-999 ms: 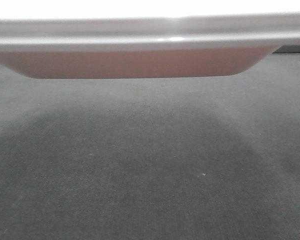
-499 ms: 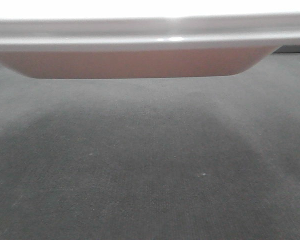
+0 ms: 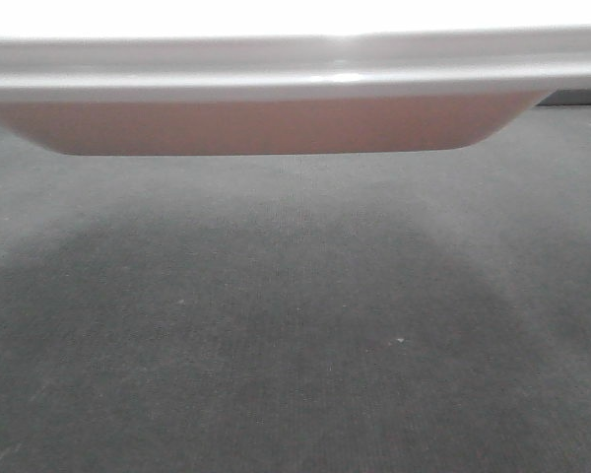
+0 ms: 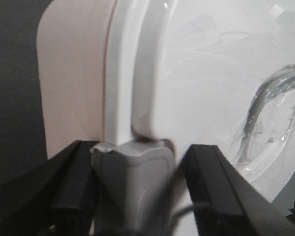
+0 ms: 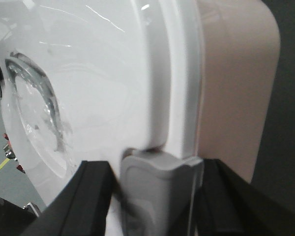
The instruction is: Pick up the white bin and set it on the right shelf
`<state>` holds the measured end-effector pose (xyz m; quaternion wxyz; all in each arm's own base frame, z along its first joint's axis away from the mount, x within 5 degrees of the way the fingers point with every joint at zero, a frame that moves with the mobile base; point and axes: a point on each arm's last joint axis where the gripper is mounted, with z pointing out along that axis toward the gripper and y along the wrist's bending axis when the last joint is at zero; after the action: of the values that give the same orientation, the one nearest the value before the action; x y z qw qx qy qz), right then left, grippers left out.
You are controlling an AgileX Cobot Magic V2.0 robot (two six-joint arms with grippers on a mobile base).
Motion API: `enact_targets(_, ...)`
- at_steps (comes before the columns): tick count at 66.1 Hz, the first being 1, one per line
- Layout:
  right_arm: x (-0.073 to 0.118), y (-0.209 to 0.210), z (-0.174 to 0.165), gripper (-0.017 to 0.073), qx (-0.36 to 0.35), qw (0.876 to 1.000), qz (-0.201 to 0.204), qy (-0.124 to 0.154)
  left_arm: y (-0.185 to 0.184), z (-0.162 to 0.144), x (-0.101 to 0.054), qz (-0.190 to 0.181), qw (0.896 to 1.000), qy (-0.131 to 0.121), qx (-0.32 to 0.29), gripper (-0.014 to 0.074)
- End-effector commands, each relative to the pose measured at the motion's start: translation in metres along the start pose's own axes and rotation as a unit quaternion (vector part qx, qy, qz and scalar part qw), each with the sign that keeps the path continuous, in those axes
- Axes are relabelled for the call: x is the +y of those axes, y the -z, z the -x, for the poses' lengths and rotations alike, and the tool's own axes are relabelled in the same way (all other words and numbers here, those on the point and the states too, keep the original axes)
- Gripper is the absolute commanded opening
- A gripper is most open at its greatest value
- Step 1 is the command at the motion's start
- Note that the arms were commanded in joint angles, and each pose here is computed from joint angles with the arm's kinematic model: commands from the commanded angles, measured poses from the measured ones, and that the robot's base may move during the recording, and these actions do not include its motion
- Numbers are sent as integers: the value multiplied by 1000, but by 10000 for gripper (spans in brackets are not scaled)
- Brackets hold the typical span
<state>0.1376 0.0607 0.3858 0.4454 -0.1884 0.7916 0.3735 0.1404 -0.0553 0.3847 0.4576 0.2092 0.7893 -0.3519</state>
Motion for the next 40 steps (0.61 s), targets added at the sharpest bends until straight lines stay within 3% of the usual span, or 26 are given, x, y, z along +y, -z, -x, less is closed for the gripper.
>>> enact_targets(1, 31, 8, 10, 327, -35, 992, 122, -13, 8, 8, -32, -126, 992, 0, -16, 220)
enact_targets(40, 30, 8, 10, 327, -34, 992, 122, -14, 8, 8, -32, -126, 992, 0, -16, 220)
